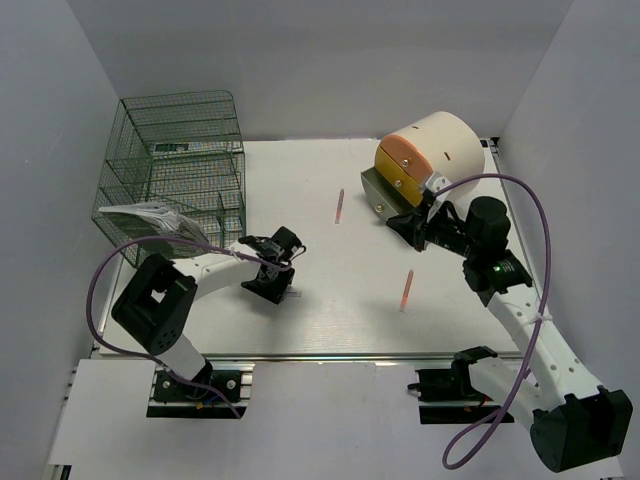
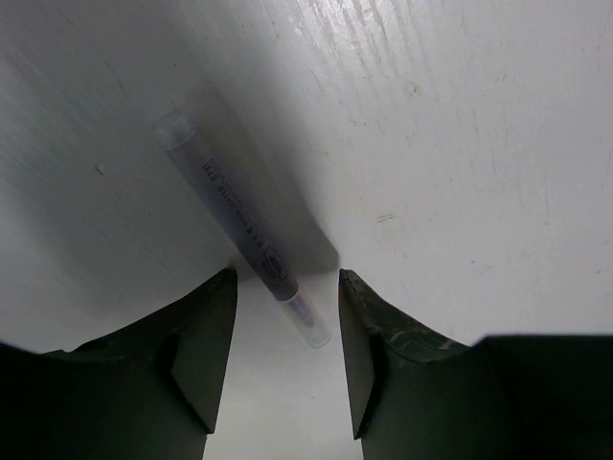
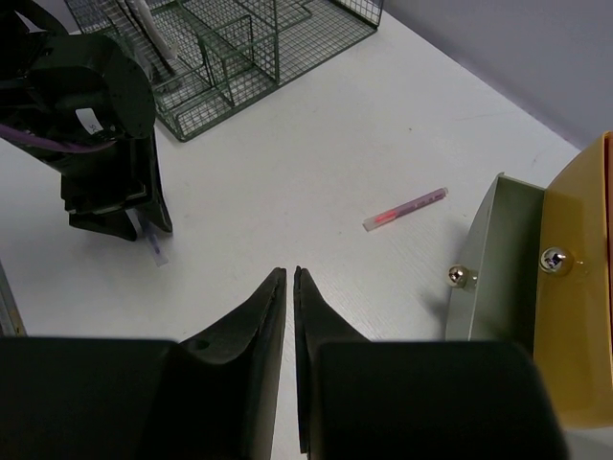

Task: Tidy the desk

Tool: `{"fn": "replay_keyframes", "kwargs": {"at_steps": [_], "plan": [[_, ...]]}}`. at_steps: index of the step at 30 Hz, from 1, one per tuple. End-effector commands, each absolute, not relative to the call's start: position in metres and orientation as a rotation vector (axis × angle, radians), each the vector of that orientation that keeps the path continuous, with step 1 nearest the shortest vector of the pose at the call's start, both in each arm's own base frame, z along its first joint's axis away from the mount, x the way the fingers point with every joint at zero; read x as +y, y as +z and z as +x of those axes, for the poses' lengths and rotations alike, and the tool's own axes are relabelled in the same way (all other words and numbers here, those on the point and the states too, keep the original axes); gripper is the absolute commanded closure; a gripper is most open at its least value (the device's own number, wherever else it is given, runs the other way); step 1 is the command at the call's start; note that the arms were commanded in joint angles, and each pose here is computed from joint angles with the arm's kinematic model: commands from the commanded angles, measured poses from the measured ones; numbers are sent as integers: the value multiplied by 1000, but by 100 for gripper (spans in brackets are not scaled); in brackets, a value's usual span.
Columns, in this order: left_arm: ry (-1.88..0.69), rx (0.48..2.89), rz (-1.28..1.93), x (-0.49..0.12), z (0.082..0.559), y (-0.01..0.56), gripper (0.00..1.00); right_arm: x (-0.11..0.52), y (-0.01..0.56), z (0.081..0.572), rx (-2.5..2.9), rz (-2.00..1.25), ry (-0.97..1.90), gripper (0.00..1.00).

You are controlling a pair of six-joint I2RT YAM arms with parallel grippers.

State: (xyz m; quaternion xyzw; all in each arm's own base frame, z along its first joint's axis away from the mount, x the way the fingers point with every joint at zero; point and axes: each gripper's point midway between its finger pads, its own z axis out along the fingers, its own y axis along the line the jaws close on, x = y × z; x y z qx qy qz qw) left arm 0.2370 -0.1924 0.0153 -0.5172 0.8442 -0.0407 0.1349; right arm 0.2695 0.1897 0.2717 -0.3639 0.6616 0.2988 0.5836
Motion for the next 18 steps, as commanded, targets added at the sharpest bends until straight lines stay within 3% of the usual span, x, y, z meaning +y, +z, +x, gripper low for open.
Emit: {"fn": "replay_keyframes", "kwargs": {"at_steps": [1,18], "plan": [[-86,2413,-1531,-188,240,13,43,188,281,270,1494,-840,689,87],[33,2527,-1497,-178,208,-6,70,180,287,269,1478,-814,677,88]]}}
